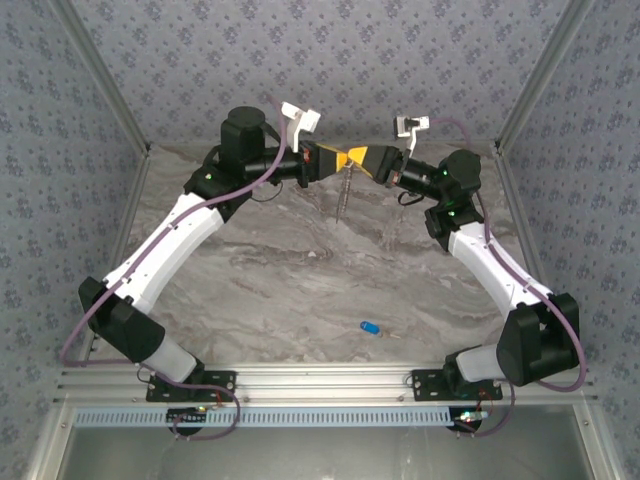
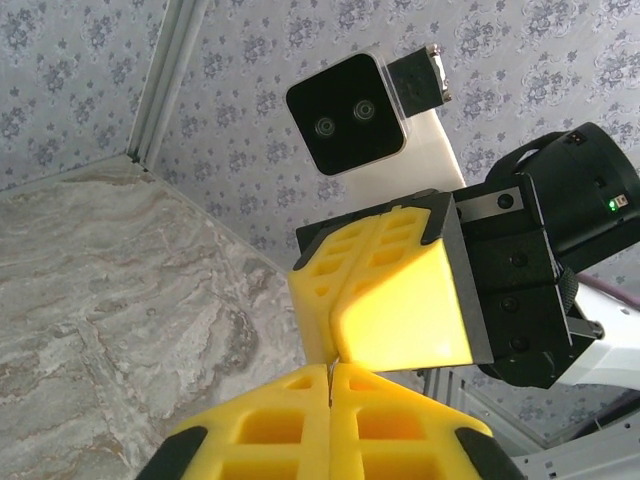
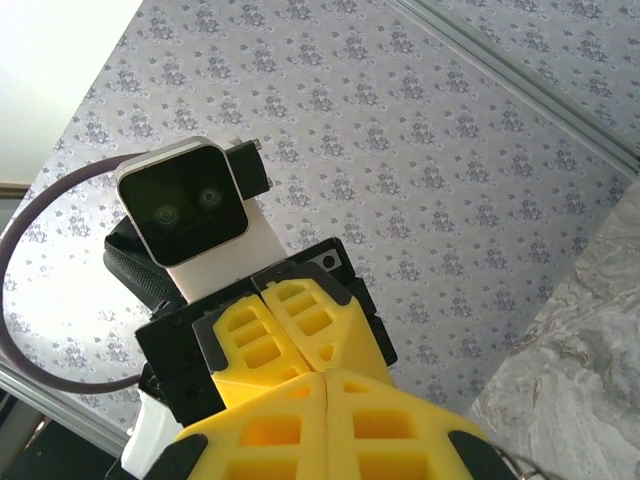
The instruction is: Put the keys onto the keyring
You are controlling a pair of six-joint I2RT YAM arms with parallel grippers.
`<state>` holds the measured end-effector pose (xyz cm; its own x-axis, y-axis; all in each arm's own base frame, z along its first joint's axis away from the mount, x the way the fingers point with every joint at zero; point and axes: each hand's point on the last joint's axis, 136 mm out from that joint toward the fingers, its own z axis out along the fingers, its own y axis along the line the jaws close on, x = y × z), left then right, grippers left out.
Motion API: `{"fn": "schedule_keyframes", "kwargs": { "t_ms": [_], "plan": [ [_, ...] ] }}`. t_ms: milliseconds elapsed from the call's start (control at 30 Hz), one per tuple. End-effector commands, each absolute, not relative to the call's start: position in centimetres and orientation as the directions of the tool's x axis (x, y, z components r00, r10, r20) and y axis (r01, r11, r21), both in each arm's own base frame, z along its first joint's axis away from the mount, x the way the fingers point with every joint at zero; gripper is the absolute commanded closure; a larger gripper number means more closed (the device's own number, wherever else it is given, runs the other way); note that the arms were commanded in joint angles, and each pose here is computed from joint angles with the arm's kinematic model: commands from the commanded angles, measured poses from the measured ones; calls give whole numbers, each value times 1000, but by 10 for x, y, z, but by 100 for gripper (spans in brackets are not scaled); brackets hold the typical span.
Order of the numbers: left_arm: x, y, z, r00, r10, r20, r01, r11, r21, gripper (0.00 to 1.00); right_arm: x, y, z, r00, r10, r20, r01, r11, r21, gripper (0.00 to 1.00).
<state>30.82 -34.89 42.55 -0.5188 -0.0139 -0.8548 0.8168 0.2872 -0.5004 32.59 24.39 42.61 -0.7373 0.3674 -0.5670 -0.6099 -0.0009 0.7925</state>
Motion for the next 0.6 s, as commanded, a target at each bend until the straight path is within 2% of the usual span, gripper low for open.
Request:
{"fn": "schedule_keyframes", "kwargs": {
  "t_ms": [0,267,400,567],
  "plan": [
    [286,-356,448,-499,2,-866,854,167,-492,98,331,239,430,-719,401,-567,-619,1,785,100],
    [279,-358,459,-508,-1,-861,855,114,-505,100,334,237,428,-718,408,-564,-615,8,788,100],
    [277,-357,460,-512,5,-859,855,106,-508,95,335,236,427,-718,410,-563,-614,9,790,100],
    [277,-358,457,-515,14,-857,853,105,-511,96,335,237,428,-719,411,-560,-612,7,791,100]
  ]
}}
